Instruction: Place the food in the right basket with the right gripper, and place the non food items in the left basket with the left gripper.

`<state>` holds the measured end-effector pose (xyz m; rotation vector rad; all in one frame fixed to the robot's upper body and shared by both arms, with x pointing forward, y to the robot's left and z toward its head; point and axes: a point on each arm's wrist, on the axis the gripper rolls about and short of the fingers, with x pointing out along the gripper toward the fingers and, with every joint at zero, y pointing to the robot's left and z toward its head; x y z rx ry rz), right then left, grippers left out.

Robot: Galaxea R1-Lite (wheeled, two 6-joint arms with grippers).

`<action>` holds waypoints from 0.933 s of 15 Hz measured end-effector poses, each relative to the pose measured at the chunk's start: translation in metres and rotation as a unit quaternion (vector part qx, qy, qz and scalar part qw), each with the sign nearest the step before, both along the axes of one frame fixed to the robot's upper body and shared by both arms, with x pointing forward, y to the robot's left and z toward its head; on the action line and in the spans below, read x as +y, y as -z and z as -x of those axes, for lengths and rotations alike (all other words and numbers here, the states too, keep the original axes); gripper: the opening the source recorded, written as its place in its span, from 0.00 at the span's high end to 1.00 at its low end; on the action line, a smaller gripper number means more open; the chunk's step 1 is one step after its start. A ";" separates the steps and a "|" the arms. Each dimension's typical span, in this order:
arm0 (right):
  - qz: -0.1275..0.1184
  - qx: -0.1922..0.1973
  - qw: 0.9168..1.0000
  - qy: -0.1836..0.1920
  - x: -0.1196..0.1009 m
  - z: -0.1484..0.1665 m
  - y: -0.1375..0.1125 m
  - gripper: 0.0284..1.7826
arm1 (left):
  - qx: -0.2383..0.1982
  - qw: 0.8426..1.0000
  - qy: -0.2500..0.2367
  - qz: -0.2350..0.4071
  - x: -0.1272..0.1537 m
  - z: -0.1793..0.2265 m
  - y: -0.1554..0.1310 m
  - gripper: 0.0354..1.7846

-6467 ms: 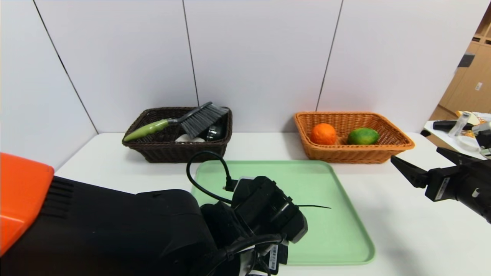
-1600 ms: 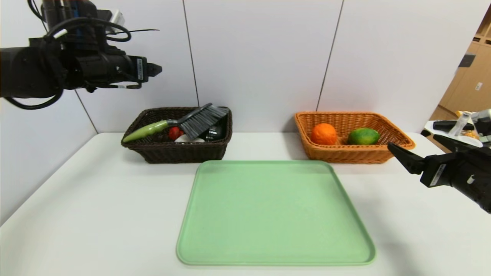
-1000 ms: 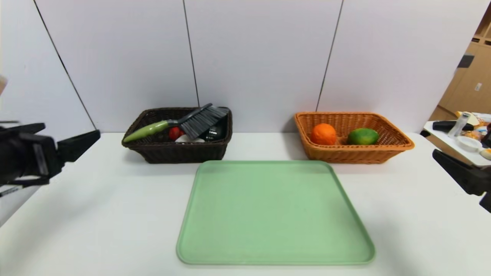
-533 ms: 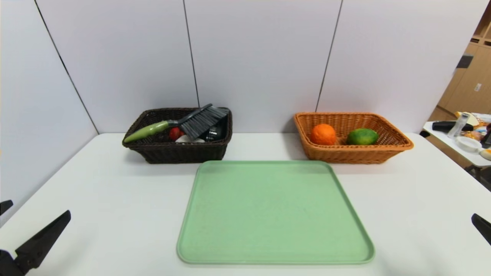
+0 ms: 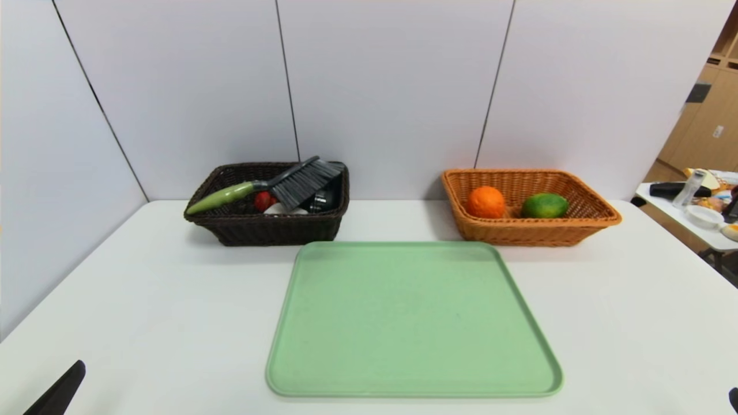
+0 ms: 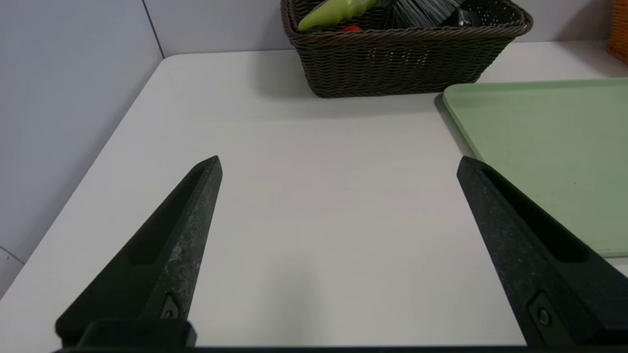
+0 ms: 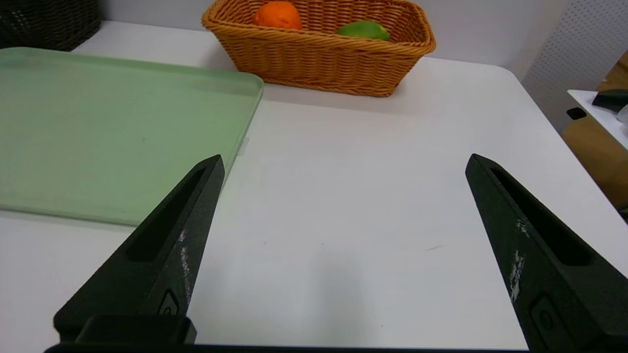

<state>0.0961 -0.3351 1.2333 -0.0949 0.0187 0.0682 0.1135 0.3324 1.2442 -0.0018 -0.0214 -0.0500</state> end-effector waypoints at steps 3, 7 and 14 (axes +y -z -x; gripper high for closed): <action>0.001 0.002 1.000 -0.009 0.000 0.017 0.011 0.05 | -0.026 1.000 0.013 0.001 -0.001 0.015 0.008 0.06; 0.003 -0.038 0.999 -0.035 0.002 0.034 0.013 0.05 | -0.071 0.997 0.020 -0.019 -0.002 0.032 0.002 0.06; 0.014 -0.067 0.997 -0.034 0.002 0.040 0.017 0.05 | -0.086 0.992 0.022 -0.094 -0.002 0.047 0.028 0.06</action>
